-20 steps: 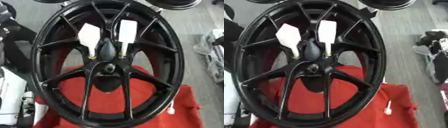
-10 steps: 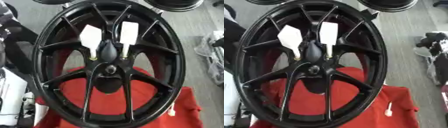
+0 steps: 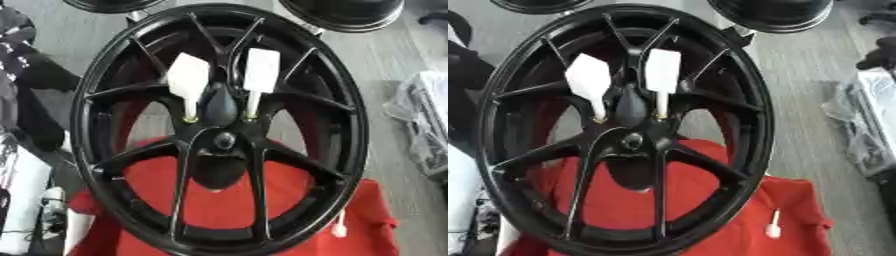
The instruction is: Pull the pin out of the wheel hub.
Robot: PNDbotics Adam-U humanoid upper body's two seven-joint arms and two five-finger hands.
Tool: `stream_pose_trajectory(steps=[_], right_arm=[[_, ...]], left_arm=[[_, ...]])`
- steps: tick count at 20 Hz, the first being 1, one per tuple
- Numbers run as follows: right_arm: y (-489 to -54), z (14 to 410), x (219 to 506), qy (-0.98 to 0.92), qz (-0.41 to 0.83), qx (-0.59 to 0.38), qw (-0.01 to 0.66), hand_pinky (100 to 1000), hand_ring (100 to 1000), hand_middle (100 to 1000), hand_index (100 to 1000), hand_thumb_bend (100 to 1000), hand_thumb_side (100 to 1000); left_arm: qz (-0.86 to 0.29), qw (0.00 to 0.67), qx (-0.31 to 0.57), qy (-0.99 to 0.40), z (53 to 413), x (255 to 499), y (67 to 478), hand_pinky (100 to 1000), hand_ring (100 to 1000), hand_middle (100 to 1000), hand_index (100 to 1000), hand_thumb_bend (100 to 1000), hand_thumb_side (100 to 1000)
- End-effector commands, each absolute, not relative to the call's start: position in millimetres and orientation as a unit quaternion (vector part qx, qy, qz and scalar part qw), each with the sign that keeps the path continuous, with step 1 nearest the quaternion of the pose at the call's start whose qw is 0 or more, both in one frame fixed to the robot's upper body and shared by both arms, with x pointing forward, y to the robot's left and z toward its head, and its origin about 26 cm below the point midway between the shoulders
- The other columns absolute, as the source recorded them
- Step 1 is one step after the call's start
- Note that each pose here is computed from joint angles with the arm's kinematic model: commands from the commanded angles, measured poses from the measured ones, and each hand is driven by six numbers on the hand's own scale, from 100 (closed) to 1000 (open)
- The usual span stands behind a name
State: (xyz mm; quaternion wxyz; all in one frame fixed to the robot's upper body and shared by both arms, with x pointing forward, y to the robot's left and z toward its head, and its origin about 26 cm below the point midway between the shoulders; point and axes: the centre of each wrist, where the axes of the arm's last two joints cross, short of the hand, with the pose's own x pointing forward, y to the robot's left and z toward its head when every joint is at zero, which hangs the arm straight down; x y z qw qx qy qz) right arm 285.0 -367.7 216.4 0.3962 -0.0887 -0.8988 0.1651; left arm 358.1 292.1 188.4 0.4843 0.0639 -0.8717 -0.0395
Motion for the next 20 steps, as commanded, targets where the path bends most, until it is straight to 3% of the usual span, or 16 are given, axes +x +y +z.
stream_pose_trajectory(steps=[1,2,6,7,12,20], right_arm=[[-362,256,277,-0.905,0.228,-0.098,0.344,890,646,587,712,100,478],[-360,265,276,-0.906,0.245,-0.101,0.331,886,641,585,709,100,286],[-353,287,278,-0.905,0.277,-0.109,0.303,882,643,586,709,100,234],[-348,300,279,-0.904,0.301,-0.109,0.283,876,654,595,718,100,160],[-322,335,283,-0.885,0.384,-0.108,0.242,873,676,618,739,100,157],[-282,359,287,-0.847,0.465,-0.135,0.220,878,725,671,778,100,170]], left_arm=[[-0.050,0.476,0.080,-0.875,196,356,299,657,863,812,863,178,834],[-0.051,0.477,0.083,-0.873,195,356,300,657,864,812,863,177,835],[-0.054,0.480,0.088,-0.871,194,355,302,657,864,812,863,177,834],[-0.055,0.481,0.090,-0.870,193,355,304,657,865,812,863,177,835],[-0.057,0.488,0.106,-0.864,188,352,312,657,866,813,863,175,837],[-0.052,0.491,0.125,-0.861,186,348,325,656,868,813,863,176,836]])
